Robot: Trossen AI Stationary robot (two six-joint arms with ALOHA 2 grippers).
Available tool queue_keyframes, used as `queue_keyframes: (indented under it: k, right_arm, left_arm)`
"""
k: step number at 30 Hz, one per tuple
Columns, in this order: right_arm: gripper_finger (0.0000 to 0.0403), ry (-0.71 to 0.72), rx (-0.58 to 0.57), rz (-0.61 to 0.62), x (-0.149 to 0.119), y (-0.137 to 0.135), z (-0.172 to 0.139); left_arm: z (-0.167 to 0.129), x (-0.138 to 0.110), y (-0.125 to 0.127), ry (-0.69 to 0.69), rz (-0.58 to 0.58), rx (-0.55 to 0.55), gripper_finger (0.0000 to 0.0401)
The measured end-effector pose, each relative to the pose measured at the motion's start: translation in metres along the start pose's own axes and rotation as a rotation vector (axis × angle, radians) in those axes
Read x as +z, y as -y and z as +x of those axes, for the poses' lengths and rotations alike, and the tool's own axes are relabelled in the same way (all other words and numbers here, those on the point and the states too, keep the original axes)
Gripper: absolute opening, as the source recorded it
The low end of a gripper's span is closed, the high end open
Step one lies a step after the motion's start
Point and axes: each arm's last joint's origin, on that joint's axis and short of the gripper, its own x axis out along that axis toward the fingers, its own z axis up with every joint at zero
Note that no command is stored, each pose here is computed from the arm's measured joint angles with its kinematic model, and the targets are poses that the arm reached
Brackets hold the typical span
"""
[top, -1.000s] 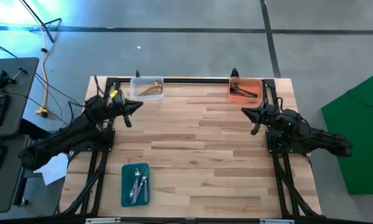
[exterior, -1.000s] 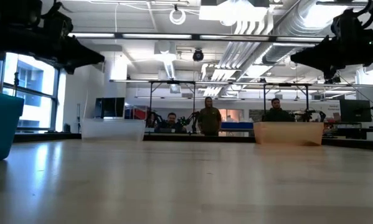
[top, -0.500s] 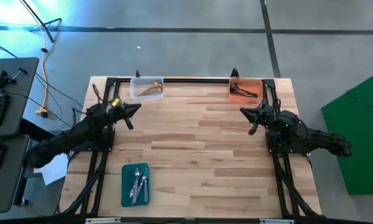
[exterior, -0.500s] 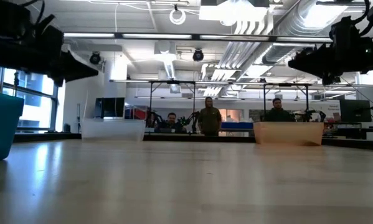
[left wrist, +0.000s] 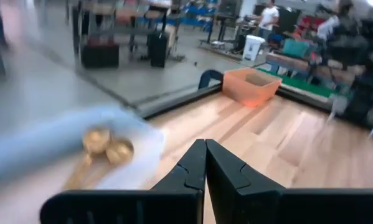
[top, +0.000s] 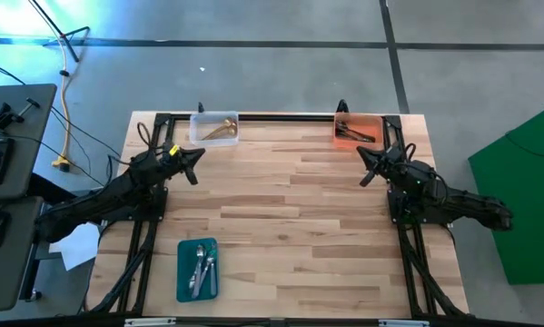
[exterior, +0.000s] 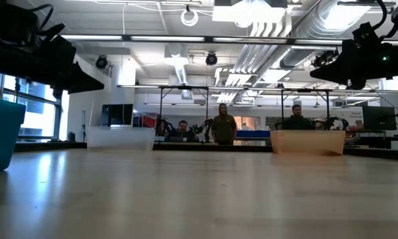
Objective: Sort silverware by color (type)
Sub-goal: Return to Home Position
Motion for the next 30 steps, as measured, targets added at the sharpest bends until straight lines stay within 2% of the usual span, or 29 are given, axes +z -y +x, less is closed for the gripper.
queue_keyframes:
  k: [3, 6, 13, 30]
  right_arm:
    - [0.0000, -0.002, 0.001, 0.000, -0.0001, -0.0001, 0.0001]
    - [0.0000, -0.001, 0.000, -0.001, -0.0001, 0.0000, 0.0001]
    - [0.0000, -0.002, 0.003, 0.002, -0.0002, -0.0001, 0.0001]
    - [0.0000, -0.002, 0.004, 0.002, -0.0004, -0.0002, 0.0002]
  left_arm:
    - [0.0029, -0.0037, -0.0008, -0.044, -0.178, 0.016, 0.0000]
    - [0.0047, -0.0062, -0.0010, -0.073, -0.249, 0.026, 0.0000]
    - [0.0060, -0.0083, -0.0012, -0.095, -0.214, 0.031, 0.0000]
    - [0.0060, -0.0082, -0.0012, -0.095, -0.213, 0.031, 0.0001]
